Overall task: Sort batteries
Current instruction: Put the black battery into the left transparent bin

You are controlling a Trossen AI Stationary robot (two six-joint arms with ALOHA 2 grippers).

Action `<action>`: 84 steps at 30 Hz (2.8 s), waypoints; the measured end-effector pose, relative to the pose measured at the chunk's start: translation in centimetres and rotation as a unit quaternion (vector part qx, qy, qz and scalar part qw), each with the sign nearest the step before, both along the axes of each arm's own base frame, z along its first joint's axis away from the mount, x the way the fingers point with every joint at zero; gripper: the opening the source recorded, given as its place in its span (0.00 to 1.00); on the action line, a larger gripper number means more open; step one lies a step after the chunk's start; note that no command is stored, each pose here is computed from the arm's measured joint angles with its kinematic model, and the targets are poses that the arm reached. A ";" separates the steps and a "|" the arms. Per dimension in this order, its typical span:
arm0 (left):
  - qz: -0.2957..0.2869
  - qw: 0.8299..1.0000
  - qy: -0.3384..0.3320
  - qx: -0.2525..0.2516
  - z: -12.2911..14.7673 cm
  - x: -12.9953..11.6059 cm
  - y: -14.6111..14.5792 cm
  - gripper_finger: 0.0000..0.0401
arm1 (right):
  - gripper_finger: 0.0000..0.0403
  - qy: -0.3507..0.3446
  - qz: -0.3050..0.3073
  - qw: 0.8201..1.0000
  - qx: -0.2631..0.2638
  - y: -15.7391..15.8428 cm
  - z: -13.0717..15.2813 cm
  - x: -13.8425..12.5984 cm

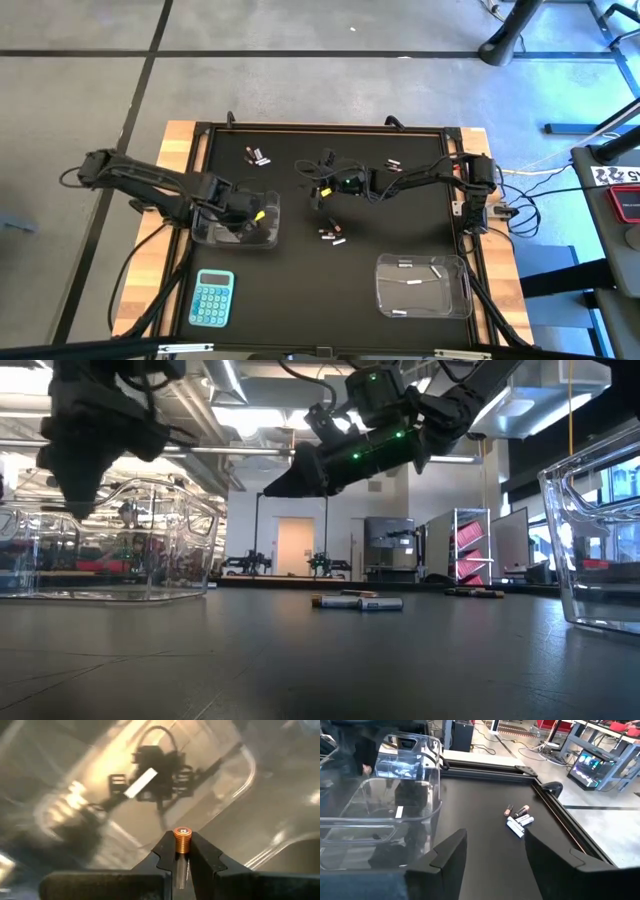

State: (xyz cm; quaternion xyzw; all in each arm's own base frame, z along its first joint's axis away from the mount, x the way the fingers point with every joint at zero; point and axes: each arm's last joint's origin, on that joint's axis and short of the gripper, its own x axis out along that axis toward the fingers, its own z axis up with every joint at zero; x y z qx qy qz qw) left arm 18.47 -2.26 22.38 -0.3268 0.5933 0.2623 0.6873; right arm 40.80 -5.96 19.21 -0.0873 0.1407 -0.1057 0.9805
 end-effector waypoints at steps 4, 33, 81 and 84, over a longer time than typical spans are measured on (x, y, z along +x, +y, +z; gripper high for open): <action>0.042 0.998 -0.020 -0.031 -1.0 0.4 0.3 0.06 | 0.49 -0.010 0.006 1.000 0.004 0.1 0.2 0.1; 0.150 0.988 -0.014 -0.027 -7.2 -1.5 2.7 0.13 | 0.49 -0.018 0.029 0.999 0.025 0.2 0.2 0.1; -0.157 0.873 -0.340 0.312 1.5 0.4 2.9 0.32 | 0.49 0.559 -0.256 0.767 0.182 -6.0 -3.1 -18.9; -0.157 0.873 -0.341 0.312 1.5 0.4 2.9 0.32 | 0.49 0.558 -0.246 0.774 0.171 -6.1 -3.1 -18.7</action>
